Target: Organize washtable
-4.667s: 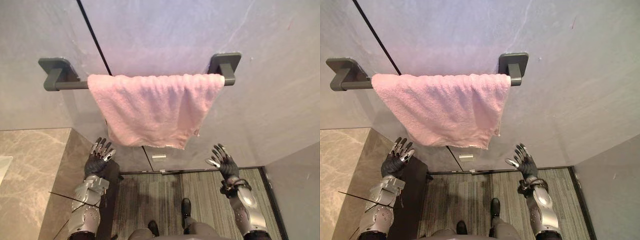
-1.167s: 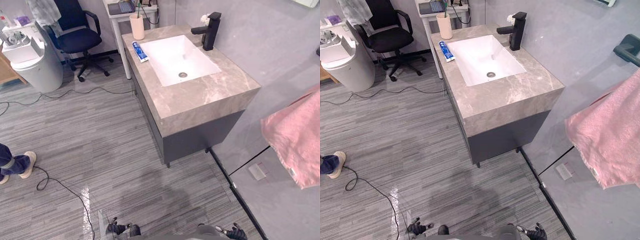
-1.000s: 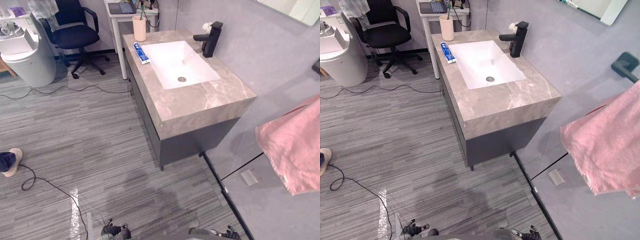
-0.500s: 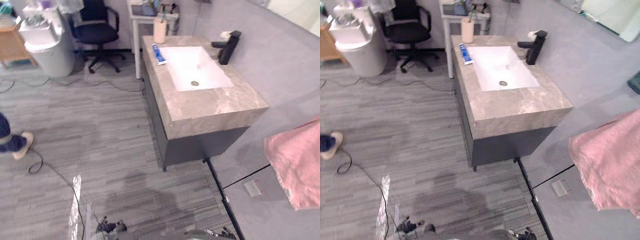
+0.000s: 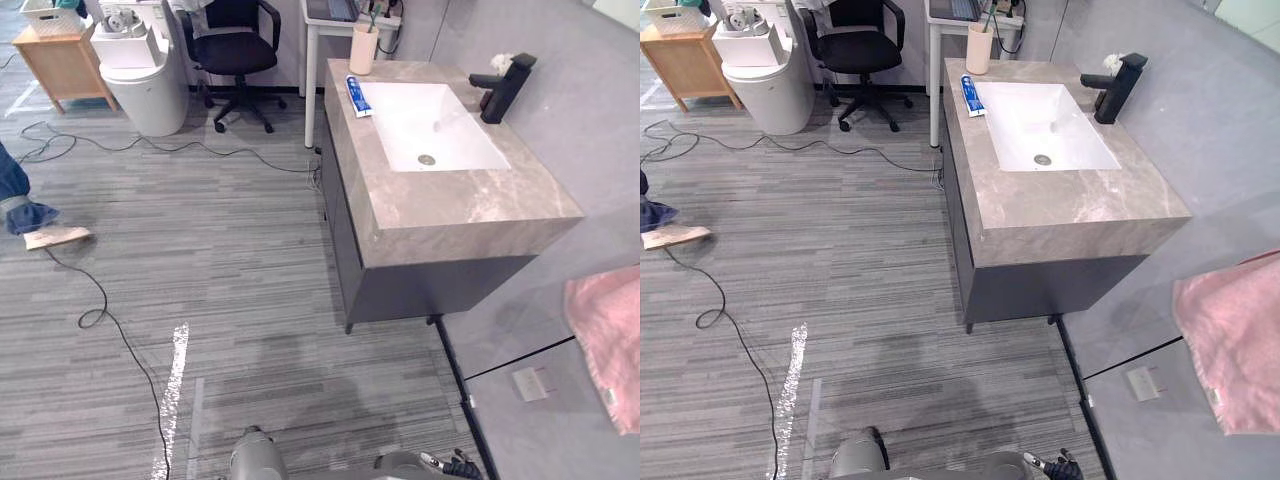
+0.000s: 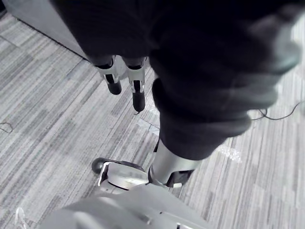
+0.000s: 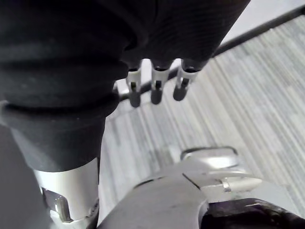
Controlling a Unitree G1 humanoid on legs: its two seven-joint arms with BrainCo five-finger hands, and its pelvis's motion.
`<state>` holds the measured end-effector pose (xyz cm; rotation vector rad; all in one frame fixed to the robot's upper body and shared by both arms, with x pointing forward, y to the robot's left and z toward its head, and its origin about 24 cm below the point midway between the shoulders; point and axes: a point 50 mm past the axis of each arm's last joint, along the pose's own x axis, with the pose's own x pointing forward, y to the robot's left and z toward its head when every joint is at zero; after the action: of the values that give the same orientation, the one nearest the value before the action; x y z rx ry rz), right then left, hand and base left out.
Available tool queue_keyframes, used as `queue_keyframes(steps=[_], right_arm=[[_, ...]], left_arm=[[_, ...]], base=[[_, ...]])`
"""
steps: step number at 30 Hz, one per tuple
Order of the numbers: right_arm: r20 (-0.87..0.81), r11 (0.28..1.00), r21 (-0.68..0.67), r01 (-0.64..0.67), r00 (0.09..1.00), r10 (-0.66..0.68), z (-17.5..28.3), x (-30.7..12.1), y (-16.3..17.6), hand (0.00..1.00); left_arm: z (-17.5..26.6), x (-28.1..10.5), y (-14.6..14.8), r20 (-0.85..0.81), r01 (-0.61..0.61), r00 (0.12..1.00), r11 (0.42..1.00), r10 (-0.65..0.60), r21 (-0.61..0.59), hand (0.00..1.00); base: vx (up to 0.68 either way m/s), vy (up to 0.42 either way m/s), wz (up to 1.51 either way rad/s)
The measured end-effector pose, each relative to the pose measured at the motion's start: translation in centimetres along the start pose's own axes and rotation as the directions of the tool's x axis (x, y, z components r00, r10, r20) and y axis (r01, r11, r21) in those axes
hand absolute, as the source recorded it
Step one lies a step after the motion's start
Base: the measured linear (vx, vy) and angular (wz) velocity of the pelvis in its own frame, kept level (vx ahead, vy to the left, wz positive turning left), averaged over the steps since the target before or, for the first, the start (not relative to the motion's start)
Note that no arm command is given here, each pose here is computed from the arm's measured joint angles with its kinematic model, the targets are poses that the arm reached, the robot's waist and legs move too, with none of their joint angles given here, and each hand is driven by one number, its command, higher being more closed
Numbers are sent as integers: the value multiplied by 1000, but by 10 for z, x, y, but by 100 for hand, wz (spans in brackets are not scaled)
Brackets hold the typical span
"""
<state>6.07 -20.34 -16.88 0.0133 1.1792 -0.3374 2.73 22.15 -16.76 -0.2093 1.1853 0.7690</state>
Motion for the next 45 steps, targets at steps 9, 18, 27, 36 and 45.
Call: queue_keyframes(steps=[9, 18, 27, 36, 45], right_arm=[[-37, 999, -3, -34, 999, 34, -12, -2, -1, 0], [24, 998, 64, -13, 1000, 11, 3, 0, -7, 0], [-10, 969, 238, 62, 998, -61, -19, -9, -17, 0], [24, 992, 125, 15, 1000, -18, 3, -2, -2, 0], [-76, 991, 113, 69, 995, -61, -32, -10, -19, 0]], left_arm=[[0, 2, 3, -35, 91, 996, 962, -85, 257, 0], [15, 3, -14, -10, 139, 989, 915, -146, 378, 0], [78, 10, 90, 176, -114, 979, 991, 99, 76, 0], [23, 5, 14, 50, 77, 996, 997, -79, 30, 0], [-2, 0, 11, -1, 61, 998, 998, -61, -10, 0]], base=[[175, 190, 5], [250, -65, 32], [404, -155, -14], [379, 130, -119], [1, 340, -50]])
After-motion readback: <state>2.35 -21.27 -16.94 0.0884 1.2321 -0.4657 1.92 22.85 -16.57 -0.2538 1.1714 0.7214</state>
